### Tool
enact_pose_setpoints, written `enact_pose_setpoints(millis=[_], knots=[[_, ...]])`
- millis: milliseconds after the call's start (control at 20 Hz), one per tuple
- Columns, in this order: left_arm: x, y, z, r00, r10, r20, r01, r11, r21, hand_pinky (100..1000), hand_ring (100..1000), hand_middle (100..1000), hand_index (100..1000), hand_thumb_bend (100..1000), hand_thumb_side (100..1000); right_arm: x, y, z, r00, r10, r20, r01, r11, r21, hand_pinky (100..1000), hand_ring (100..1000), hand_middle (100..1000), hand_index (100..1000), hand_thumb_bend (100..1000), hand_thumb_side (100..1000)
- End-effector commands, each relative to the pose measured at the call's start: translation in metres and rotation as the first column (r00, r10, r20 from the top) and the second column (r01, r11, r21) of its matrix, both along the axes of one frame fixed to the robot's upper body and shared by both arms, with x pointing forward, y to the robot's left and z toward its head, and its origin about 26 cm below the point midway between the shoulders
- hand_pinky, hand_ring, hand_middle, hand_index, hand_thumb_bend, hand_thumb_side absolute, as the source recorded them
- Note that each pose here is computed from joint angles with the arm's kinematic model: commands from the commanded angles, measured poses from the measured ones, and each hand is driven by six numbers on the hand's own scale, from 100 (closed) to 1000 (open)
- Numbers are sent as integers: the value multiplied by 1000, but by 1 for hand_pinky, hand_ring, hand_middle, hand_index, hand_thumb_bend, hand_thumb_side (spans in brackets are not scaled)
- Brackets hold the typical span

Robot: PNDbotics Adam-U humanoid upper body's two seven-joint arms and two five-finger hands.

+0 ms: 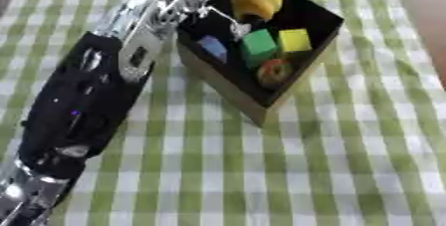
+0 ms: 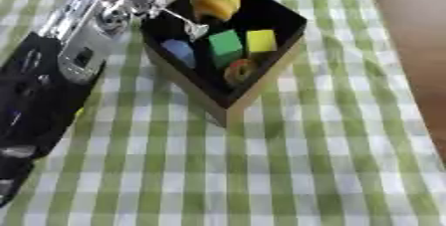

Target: Pick up objects on the table and place them in the box.

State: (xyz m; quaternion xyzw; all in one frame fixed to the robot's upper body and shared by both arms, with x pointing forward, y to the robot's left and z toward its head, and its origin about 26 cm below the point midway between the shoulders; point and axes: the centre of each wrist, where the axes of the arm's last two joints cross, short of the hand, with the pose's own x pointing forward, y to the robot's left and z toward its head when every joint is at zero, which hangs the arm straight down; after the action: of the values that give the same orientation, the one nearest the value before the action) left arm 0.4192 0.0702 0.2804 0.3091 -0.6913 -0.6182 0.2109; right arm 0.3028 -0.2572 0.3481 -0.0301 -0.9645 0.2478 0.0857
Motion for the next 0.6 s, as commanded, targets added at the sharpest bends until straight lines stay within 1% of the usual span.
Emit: enact_pose_setpoints(millis=[50,200,300,450,550,600], knots=[[2,-4,-1,1000,-14,-14,14,1000,0,754,708,683,763,244,325,-5,1,9,999,13,33,-13,1000,-9,858,845,645,853,100,542],[5,-6,-10,998,-19,-58,19,1000,-5,756,713,688,768,252,335,-5,2,8,999,16,30,-16,1000,-10,858,845,644,853,100,542],[6,-7,-14,997,-24,-75,24,1000,-9,761,721,699,785,273,362,-5,2,8,999,17,29,-17,1000,-9,858,845,644,853,100,542],[7,-7,-16,996,-25,-85,24,1000,-10,795,763,747,853,349,429,-5,2,8,999,17,28,-17,1000,-9,858,845,643,853,100,541],[7,-6,-17,996,-20,-85,19,1000,-8,817,791,774,872,389,454,-5,2,8,999,17,28,-17,1000,-10,858,845,642,853,100,541],[7,-6,-17,996,-17,-84,17,1000,-7,817,791,774,872,389,454,-5,2,8,999,17,28,-17,1000,-10,858,845,642,853,100,541]])
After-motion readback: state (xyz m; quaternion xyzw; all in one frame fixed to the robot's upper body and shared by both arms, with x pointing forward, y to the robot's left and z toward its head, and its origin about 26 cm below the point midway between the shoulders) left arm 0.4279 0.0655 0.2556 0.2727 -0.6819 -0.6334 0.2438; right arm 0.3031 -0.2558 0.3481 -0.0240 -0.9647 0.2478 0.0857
